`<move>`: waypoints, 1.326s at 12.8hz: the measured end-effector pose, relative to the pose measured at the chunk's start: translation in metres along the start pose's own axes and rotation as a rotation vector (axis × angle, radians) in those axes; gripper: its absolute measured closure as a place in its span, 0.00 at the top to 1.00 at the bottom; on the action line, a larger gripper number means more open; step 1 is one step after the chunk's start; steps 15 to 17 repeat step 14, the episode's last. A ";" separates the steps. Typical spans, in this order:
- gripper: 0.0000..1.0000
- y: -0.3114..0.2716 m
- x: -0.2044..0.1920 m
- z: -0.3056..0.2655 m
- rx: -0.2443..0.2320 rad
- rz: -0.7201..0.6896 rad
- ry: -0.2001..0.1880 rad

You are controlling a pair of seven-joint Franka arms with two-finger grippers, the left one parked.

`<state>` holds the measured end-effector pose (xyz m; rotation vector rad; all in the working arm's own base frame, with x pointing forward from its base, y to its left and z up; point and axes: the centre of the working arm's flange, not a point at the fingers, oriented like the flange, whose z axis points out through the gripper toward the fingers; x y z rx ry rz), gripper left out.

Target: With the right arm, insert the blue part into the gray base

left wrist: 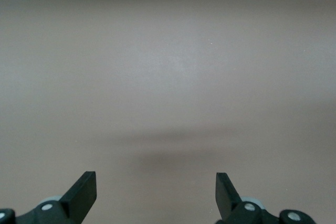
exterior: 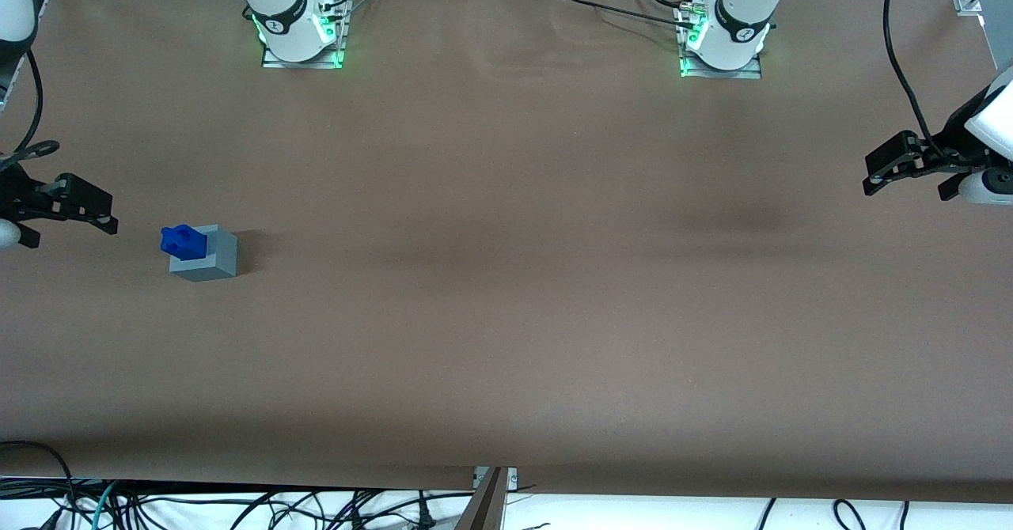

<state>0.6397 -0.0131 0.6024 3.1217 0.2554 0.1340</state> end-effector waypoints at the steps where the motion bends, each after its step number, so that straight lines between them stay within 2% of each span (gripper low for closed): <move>1: 1.00 0.004 -0.007 0.002 0.003 0.020 -0.014; 4: 1.00 0.010 -0.026 0.006 0.003 0.036 -0.046; 6: 1.00 0.009 -0.031 0.007 -0.015 0.036 -0.067; 17: 1.00 0.009 -0.031 0.013 -0.026 0.097 -0.082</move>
